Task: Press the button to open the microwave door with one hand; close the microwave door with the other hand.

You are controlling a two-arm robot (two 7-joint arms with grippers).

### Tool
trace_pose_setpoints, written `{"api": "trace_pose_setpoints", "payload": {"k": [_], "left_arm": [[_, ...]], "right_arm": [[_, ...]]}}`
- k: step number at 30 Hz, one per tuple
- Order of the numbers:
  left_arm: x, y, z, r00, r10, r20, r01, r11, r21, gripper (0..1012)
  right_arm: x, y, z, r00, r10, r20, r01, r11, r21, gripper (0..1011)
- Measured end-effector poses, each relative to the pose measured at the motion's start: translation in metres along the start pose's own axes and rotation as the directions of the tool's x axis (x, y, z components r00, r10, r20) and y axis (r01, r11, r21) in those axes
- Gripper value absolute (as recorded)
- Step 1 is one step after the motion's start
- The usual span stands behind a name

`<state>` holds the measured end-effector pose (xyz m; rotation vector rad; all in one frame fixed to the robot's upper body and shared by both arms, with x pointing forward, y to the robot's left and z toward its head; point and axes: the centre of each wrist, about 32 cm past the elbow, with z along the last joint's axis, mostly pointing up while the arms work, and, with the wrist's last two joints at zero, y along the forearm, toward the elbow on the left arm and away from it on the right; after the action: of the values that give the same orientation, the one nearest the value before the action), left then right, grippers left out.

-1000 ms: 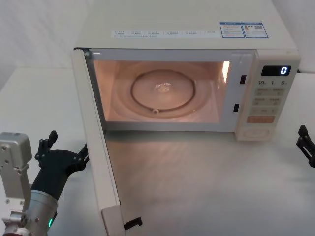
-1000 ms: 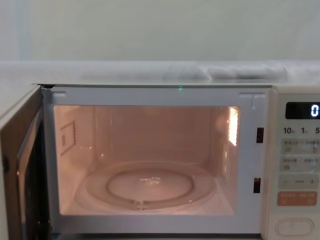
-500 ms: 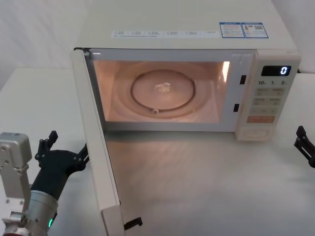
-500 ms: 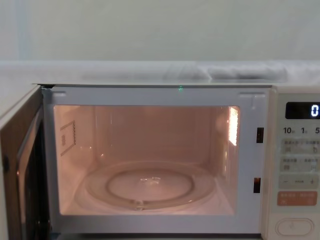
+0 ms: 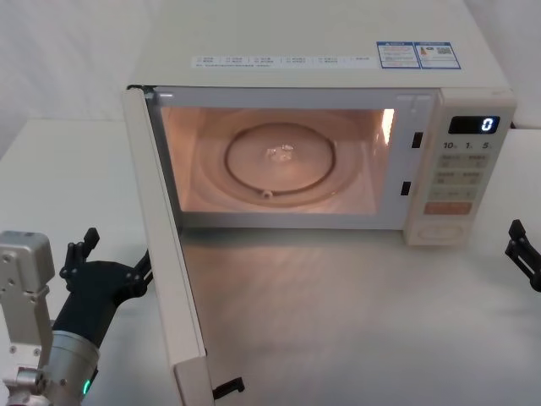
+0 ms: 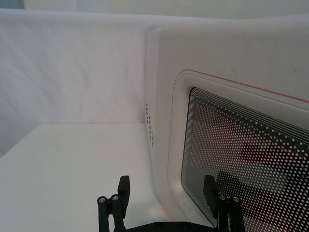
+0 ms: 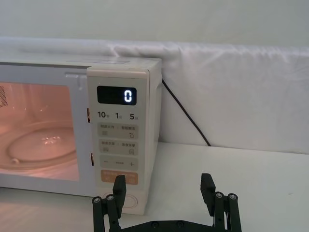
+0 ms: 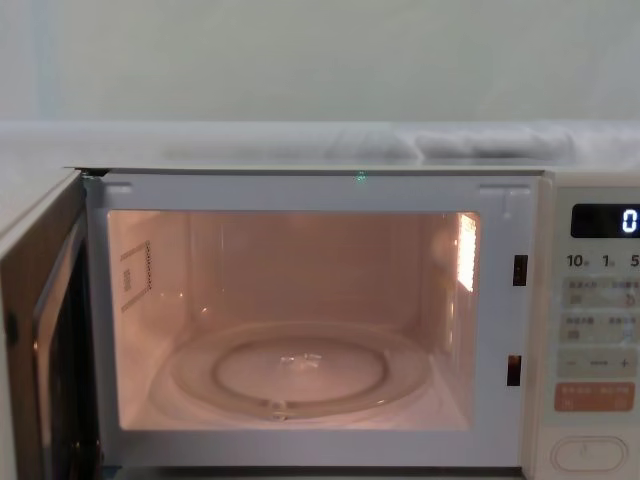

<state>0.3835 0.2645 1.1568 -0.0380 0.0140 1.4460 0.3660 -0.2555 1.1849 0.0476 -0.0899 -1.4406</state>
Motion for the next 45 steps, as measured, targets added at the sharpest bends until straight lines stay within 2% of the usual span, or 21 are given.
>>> {"api": "trace_pose_setpoints", "payload": {"k": [7,14,19,21,22,25,29,32,33,36,45], "left_arm": [[0.0000,0.0000,0.0000,1.0000,0.000,0.000,0.000,1.0000,0.000,889],[0.0000,0.0000,0.0000,1.0000,0.000,0.000,0.000,1.0000,0.000,679],[0.0000,0.0000,0.0000,1.0000,0.000,0.000,0.000,1.0000,0.000,483],[0.0000,0.0000,0.0000,1.0000,0.000,0.000,0.000,1.0000,0.000,442],[0.0000,0.0000,0.0000,1.0000,0.000,0.000,0.000,1.0000,0.000,384],[0.0000,0.0000,0.0000,1.0000,0.000,0.000,0.000,1.0000,0.000,324],[0.0000,0.0000,0.0000,1.0000,0.000,0.000,0.000,1.0000,0.000,159],[0.0000,0.0000,0.0000,1.0000,0.000,0.000,0.000,1.0000,0.000,102],[0.0000,0.0000,0.0000,1.0000,0.000,0.000,0.000,1.0000,0.000,47],[0.0000,0.0000,0.0000,1.0000,0.000,0.000,0.000,1.0000,0.000,0],[0.0000,0.0000,0.0000,1.0000,0.000,0.000,0.000,1.0000,0.000,0]], "right_arm": [[0.0000,0.0000,0.0000,1.000,0.000,0.000,0.000,1.000,0.000,1002],[0.0000,0.0000,0.0000,1.000,0.000,0.000,0.000,1.000,0.000,1002],[0.0000,0.0000,0.0000,1.000,0.000,0.000,0.000,1.000,0.000,1002],[0.0000,0.0000,0.0000,1.000,0.000,0.000,0.000,1.000,0.000,1002],[0.0000,0.0000,0.0000,1.000,0.000,0.000,0.000,1.000,0.000,1002],[0.0000,0.0000,0.0000,1.000,0.000,0.000,0.000,1.000,0.000,1002],[0.0000,0.0000,0.0000,1.000,0.000,0.000,0.000,1.000,0.000,1002],[0.0000,0.0000,0.0000,1.000,0.000,0.000,0.000,1.000,0.000,1002],[0.0000,0.0000,0.0000,1.000,0.000,0.000,0.000,1.000,0.000,1002],[0.0000,0.0000,0.0000,1.000,0.000,0.000,0.000,1.000,0.000,1002],[0.0000,0.0000,0.0000,1.000,0.000,0.000,0.000,1.000,0.000,1002]]}}
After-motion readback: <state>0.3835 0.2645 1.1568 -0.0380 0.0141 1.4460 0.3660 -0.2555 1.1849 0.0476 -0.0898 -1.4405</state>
